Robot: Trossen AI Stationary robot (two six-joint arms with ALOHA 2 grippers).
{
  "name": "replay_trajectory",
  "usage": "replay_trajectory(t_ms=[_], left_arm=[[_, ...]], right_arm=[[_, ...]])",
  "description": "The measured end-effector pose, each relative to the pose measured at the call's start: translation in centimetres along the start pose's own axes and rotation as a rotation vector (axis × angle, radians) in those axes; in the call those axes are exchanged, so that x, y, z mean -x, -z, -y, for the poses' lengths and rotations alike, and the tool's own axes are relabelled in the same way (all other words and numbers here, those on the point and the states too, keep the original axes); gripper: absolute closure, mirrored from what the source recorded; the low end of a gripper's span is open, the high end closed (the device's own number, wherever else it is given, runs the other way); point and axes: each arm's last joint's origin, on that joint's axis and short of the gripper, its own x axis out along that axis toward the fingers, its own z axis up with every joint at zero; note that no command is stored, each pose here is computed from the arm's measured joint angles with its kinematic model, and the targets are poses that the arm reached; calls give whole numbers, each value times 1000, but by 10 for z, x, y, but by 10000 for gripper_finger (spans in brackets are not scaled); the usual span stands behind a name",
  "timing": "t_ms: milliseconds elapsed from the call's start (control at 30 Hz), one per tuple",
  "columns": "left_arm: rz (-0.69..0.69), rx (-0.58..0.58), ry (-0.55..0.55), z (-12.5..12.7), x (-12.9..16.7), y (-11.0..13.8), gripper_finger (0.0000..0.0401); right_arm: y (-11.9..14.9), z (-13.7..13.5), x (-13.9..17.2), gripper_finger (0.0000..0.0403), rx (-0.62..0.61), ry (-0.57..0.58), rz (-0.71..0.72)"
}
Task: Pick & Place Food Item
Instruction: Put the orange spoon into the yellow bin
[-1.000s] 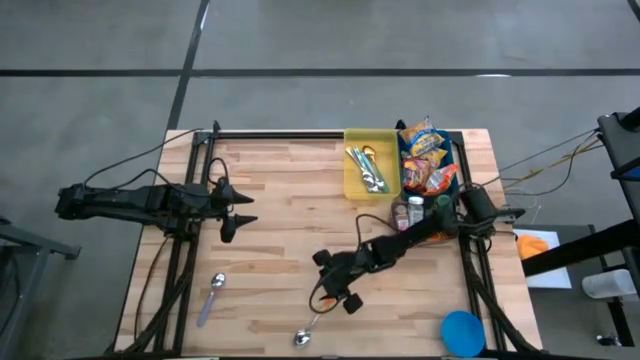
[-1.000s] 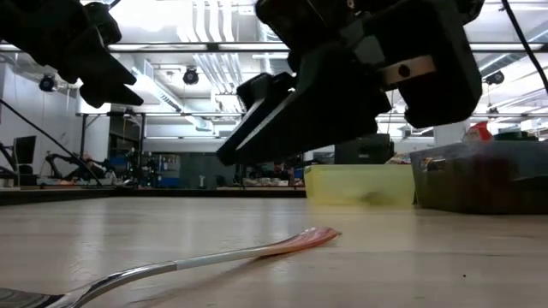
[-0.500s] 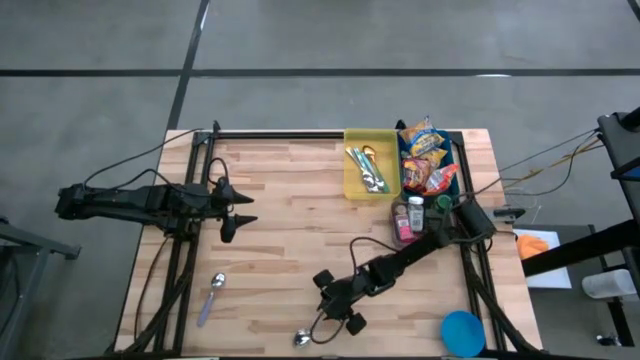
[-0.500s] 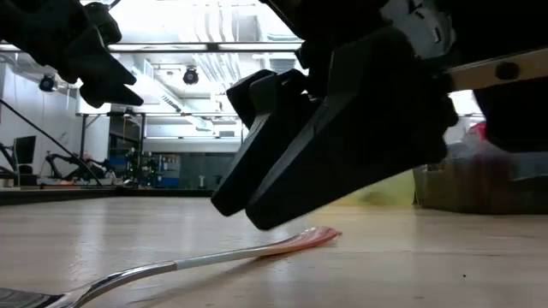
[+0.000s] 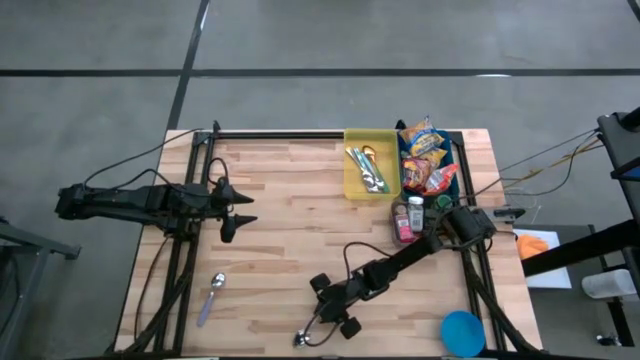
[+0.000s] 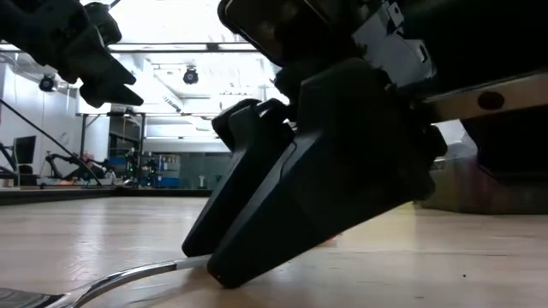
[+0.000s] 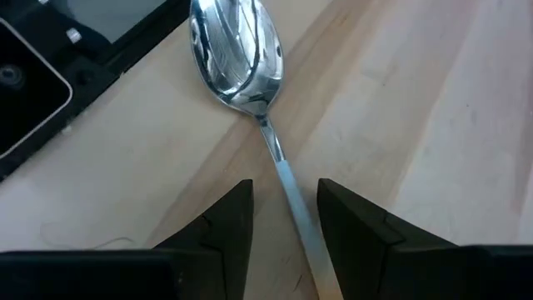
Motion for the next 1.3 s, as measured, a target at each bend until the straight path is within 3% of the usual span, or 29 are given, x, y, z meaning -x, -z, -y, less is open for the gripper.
replay_trajectory(t_ms=[233,467,800,1300], left_arm=[[1,0,0,0,0,0,111],[0,0,0,0,0,0,111],[1,0,0,0,0,0,111],[0,0,-1,0,0,0,111]], right_arm=[[6,0,-4,268,-56,-3,-34],[6,1,-3,273,-30,44,-44],[7,1,-3,384,-28,25,-50],[6,0,-2,383,-61,-9,-45]])
